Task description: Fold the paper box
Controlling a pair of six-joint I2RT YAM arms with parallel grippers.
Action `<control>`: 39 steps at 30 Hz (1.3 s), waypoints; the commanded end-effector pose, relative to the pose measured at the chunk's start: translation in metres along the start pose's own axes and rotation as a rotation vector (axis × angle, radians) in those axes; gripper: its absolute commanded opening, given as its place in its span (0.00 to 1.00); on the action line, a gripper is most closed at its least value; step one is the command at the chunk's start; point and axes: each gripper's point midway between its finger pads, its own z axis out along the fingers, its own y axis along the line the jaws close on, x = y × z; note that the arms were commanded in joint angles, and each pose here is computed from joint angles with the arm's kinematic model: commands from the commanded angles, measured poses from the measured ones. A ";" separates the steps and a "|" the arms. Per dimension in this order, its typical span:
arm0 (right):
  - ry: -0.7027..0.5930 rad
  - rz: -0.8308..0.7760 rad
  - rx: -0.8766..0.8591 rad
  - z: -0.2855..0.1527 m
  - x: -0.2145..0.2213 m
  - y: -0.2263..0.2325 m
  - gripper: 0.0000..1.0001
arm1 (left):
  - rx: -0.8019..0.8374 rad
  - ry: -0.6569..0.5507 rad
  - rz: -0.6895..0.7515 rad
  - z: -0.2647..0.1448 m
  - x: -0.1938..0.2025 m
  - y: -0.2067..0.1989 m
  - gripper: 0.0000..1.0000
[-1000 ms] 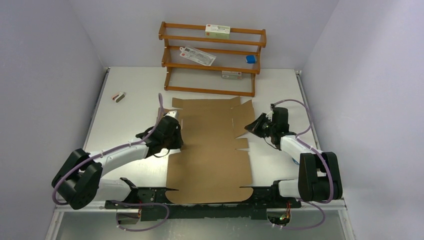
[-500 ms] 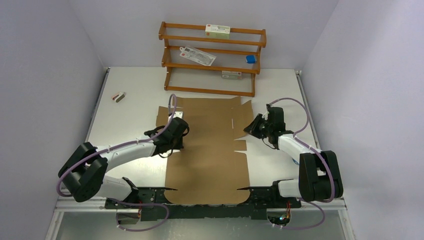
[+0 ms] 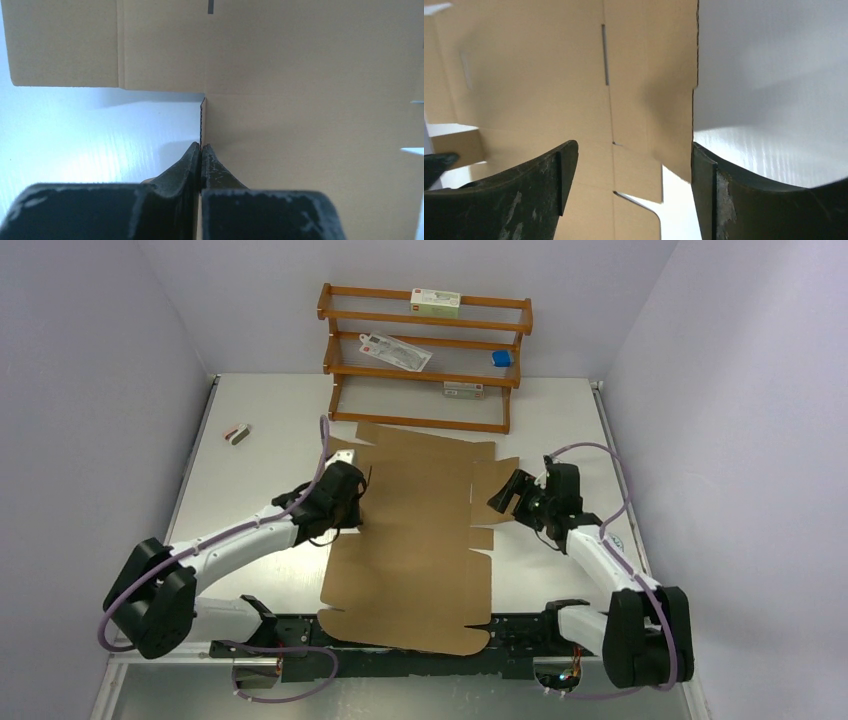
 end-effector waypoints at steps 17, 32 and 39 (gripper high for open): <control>0.026 0.171 -0.034 -0.017 0.053 -0.011 0.98 | 0.103 -0.084 -0.088 -0.030 -0.058 -0.011 0.05; 0.110 0.349 -0.175 0.005 0.069 0.007 0.97 | 0.200 -0.069 -0.176 -0.038 -0.071 -0.013 0.06; 0.115 0.381 -0.156 0.008 0.075 0.001 0.99 | 0.257 -0.073 -0.221 -0.044 -0.083 -0.016 0.06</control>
